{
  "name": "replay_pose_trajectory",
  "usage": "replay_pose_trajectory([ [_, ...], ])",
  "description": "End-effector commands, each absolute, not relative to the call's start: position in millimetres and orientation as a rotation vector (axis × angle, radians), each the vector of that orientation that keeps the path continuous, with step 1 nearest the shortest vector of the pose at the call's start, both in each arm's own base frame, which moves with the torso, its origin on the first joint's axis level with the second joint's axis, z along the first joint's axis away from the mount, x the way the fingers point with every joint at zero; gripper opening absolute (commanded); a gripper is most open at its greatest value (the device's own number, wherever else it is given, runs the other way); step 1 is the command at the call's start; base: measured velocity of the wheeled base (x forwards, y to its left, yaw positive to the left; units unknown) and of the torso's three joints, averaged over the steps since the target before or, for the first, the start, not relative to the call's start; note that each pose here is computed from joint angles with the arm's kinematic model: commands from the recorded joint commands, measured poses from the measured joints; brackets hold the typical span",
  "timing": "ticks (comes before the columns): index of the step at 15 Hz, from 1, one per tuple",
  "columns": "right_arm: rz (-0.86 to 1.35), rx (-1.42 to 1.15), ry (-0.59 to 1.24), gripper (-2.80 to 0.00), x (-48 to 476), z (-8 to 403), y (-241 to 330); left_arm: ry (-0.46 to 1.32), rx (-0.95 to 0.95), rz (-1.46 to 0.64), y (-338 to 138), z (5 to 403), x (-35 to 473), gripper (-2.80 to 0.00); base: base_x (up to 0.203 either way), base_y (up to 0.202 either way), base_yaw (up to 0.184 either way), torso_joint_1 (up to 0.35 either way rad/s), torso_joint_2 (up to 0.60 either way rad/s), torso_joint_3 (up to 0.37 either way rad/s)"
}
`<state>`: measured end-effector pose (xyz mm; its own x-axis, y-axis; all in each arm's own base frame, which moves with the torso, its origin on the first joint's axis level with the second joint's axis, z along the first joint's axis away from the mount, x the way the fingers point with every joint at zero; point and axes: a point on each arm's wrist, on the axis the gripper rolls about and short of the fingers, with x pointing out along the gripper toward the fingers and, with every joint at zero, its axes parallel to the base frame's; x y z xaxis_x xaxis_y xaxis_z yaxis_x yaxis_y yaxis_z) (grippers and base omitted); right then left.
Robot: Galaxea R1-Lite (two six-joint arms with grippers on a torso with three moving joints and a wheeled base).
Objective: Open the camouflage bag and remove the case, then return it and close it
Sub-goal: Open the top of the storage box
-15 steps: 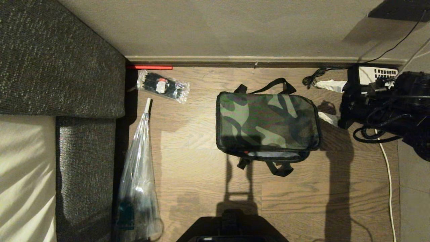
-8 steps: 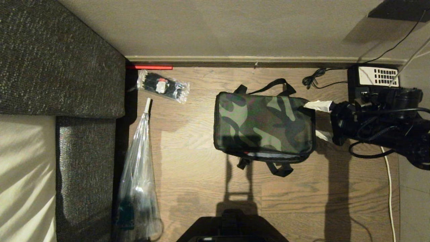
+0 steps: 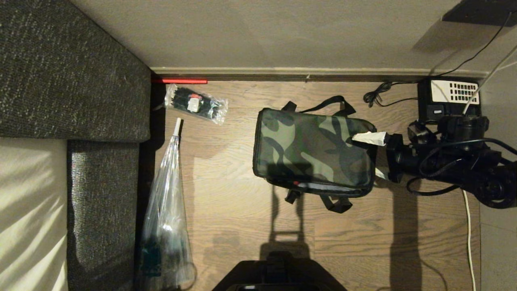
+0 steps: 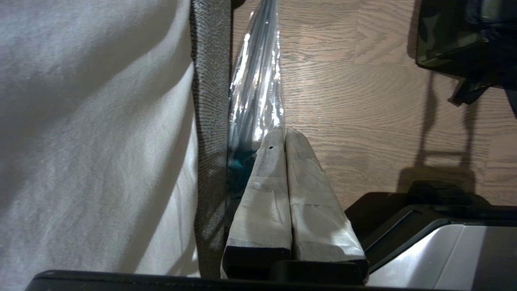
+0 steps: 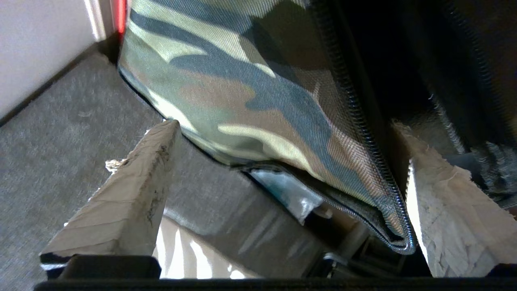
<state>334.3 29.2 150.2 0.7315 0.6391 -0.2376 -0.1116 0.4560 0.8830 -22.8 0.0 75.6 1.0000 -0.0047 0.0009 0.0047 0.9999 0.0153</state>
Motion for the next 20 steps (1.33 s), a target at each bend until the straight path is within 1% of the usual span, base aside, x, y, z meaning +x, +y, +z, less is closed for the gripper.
replay_pose_trajectory([
  [1,0.517,1.011,0.650,0.00,339.3,140.0,35.5,-0.002,0.015,-0.005,0.0,75.6,-22.8,-2.80,0.000,0.000,0.000,0.000,0.00,0.000],
  [3,0.527,1.010,0.630,0.00,340.2,142.8,35.4,-0.002,0.015,-0.005,0.0,75.6,-22.8,-2.80,0.000,0.000,0.000,0.000,0.00,0.000],
  [5,0.519,1.067,0.633,0.00,341.3,147.5,35.0,-0.002,0.015,-0.005,0.0,75.6,-22.8,-2.80,0.000,0.000,0.000,0.000,0.00,0.000],
  [8,0.542,1.124,0.582,0.00,340.7,166.7,34.4,-0.002,0.015,-0.005,0.0,75.6,-22.8,-2.80,0.000,0.000,0.000,0.000,0.00,0.000],
  [11,0.576,1.237,0.537,0.00,337.9,189.3,34.7,-0.002,0.017,-0.005,0.0,75.6,-22.8,-2.80,0.000,0.000,0.000,0.000,0.00,0.000],
  [17,0.673,1.197,0.367,0.00,336.6,235.9,33.8,-0.002,0.017,-0.005,0.0,75.6,-22.8,-2.80,0.000,0.000,0.000,0.000,0.00,0.000],
  [20,0.672,1.180,0.283,0.00,338.6,253.4,33.6,-0.002,0.015,-0.005,0.0,75.6,-22.8,-2.80,0.000,0.000,0.000,0.000,0.00,0.000],
])
